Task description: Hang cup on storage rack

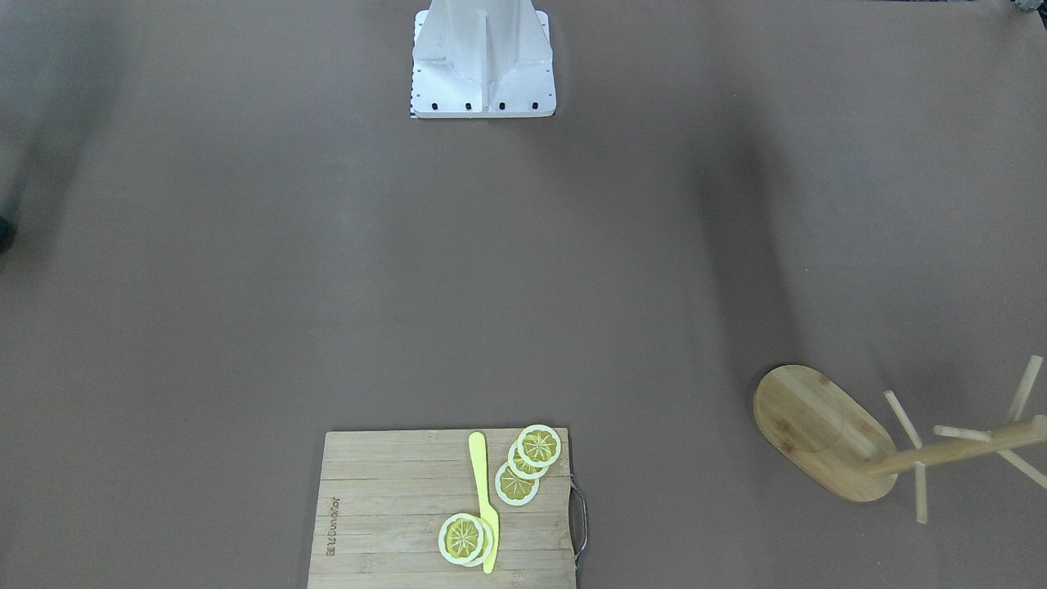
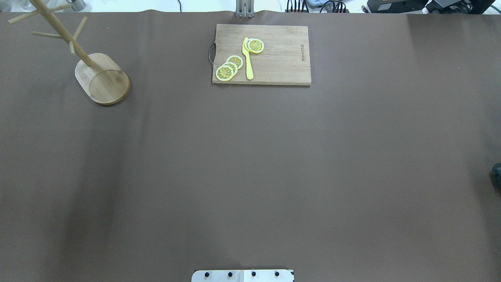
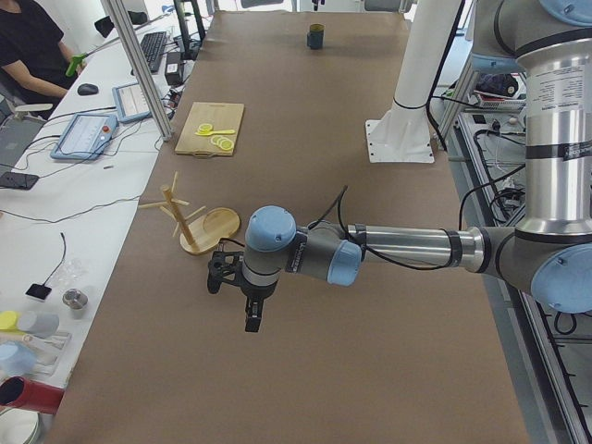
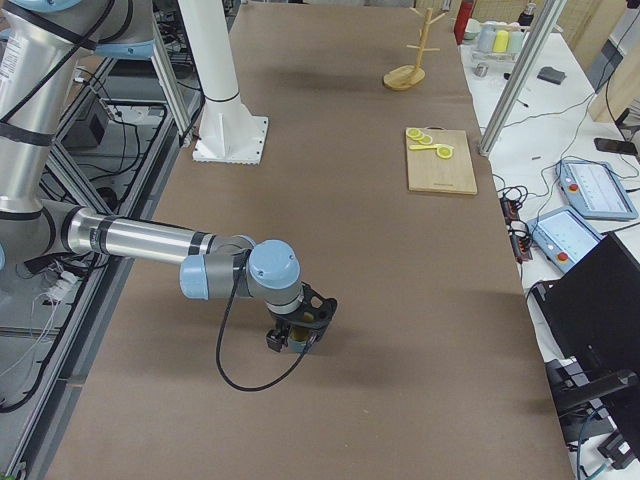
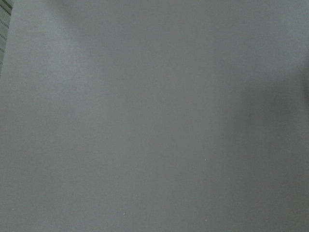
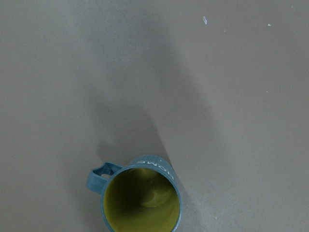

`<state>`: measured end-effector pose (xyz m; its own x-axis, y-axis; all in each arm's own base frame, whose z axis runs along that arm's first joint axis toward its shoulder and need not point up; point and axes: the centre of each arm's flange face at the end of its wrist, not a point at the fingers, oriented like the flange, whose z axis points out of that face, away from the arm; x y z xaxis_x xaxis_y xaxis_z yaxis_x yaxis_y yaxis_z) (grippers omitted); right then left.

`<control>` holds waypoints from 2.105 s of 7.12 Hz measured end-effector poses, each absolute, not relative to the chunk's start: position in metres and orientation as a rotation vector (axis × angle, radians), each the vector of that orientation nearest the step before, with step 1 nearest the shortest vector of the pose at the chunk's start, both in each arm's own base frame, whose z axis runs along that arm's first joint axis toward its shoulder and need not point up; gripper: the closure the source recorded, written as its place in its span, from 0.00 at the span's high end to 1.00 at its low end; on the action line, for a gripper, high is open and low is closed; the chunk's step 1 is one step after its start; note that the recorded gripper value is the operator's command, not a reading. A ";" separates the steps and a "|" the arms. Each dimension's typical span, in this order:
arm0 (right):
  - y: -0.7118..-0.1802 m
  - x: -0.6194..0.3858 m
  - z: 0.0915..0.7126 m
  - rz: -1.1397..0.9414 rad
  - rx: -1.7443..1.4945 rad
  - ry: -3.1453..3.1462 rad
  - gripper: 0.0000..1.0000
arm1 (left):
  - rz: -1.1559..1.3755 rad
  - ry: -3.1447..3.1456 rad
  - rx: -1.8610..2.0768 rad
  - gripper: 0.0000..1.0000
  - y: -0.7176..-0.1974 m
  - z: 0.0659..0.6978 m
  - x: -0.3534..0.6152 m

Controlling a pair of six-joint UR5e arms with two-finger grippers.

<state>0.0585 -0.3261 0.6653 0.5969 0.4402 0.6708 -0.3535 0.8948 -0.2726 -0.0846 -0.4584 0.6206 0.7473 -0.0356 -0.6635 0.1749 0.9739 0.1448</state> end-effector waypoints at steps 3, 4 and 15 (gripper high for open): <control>-0.323 0.050 0.680 0.479 -0.146 -0.817 0.99 | -0.119 0.719 0.201 0.98 -0.458 0.622 -0.085; -0.323 0.045 0.684 0.470 -0.162 -0.824 0.99 | -0.119 0.719 0.201 0.98 -0.459 0.622 -0.085; -0.333 0.004 0.744 0.397 -0.187 -0.888 0.00 | -0.121 0.719 0.199 0.98 -0.461 0.622 -0.085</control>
